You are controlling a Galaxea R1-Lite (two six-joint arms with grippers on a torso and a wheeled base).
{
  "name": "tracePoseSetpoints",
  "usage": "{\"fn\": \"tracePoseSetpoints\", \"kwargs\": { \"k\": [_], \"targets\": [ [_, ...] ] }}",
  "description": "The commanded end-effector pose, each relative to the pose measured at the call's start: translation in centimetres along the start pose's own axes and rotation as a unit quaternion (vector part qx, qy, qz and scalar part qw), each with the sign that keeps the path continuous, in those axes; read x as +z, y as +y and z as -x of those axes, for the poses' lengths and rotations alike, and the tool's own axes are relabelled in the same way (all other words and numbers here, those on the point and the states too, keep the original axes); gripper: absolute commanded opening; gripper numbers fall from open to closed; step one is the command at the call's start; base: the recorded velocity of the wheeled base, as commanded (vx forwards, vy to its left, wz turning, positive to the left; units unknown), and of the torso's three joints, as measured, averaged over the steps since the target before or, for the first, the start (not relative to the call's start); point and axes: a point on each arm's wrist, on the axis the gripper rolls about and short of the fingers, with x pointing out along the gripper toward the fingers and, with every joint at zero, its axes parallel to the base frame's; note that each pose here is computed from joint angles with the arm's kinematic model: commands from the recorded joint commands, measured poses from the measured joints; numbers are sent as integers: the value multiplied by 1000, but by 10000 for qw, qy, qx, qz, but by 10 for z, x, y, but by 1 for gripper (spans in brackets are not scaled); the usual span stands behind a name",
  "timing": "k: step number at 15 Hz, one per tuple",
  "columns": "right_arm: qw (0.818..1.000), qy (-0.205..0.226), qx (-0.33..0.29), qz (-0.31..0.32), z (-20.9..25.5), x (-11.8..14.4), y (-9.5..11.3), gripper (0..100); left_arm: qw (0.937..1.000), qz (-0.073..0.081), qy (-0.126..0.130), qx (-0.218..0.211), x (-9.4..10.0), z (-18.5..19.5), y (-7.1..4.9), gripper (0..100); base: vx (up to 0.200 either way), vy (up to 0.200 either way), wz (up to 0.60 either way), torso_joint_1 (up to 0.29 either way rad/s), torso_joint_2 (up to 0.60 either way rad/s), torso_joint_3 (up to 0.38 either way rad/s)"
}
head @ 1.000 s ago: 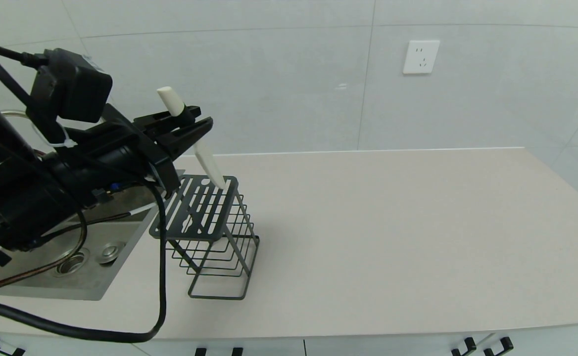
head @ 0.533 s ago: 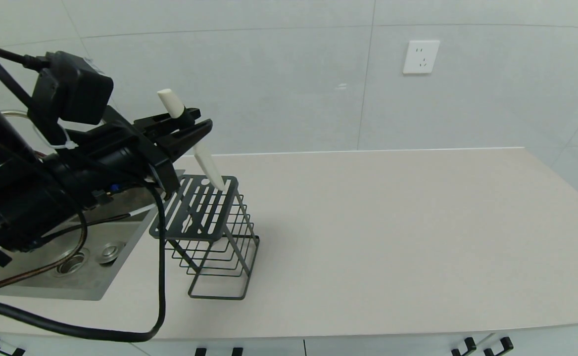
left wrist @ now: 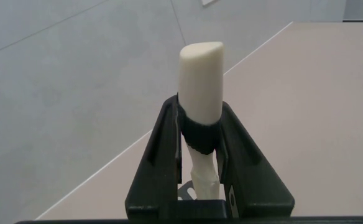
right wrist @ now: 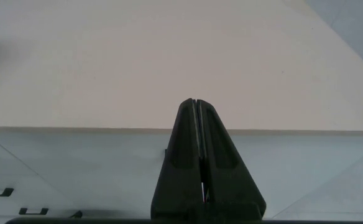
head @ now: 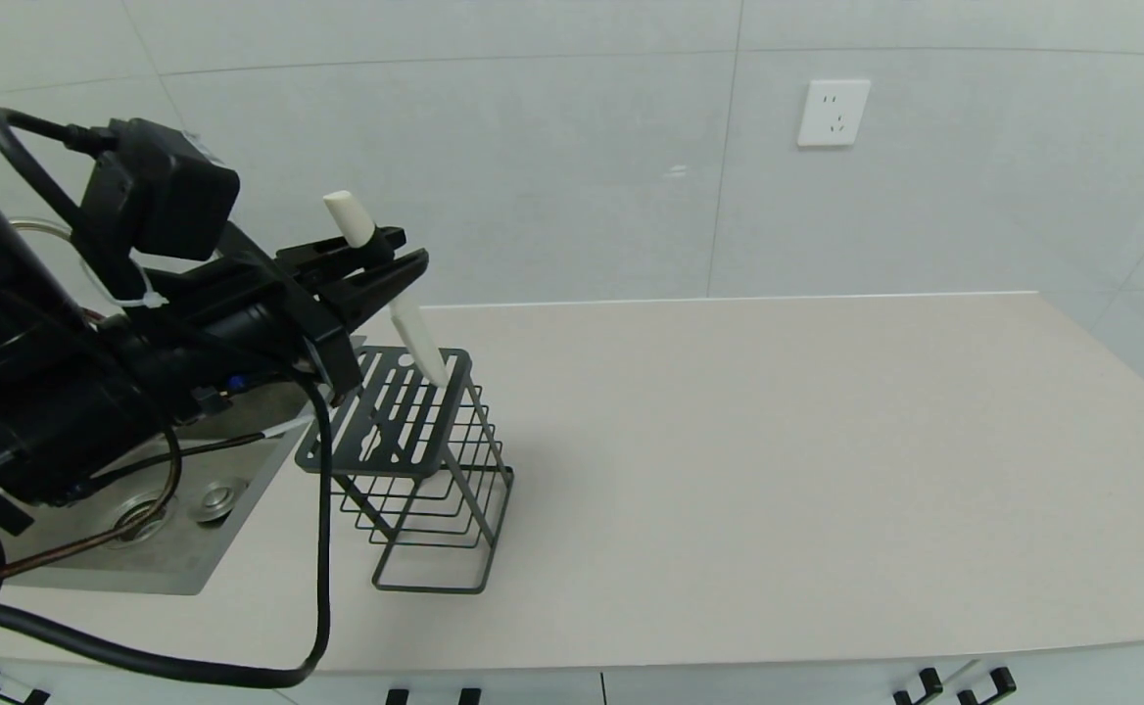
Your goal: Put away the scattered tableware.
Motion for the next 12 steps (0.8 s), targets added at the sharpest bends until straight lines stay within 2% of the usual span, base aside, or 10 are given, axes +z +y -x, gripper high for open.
{"fn": "tracePoseSetpoints", "kwargs": {
  "k": [1,7,12],
  "targets": [
    [10000,5,2,1,0,0,0,0,10000,26,59,-22,-4,-2,-1,0,0,0,0,0,0,0],
    [10000,6,-5,1,0,0,0,0,9998,68,160,-56,-11,-6,-1,0,0,0,0,0,0,0],
    [10000,6,-5,1,0,0,0,0,9992,155,352,-112,-24,-11,-3,0,0,0,0,0,0,0]
  ]
}}
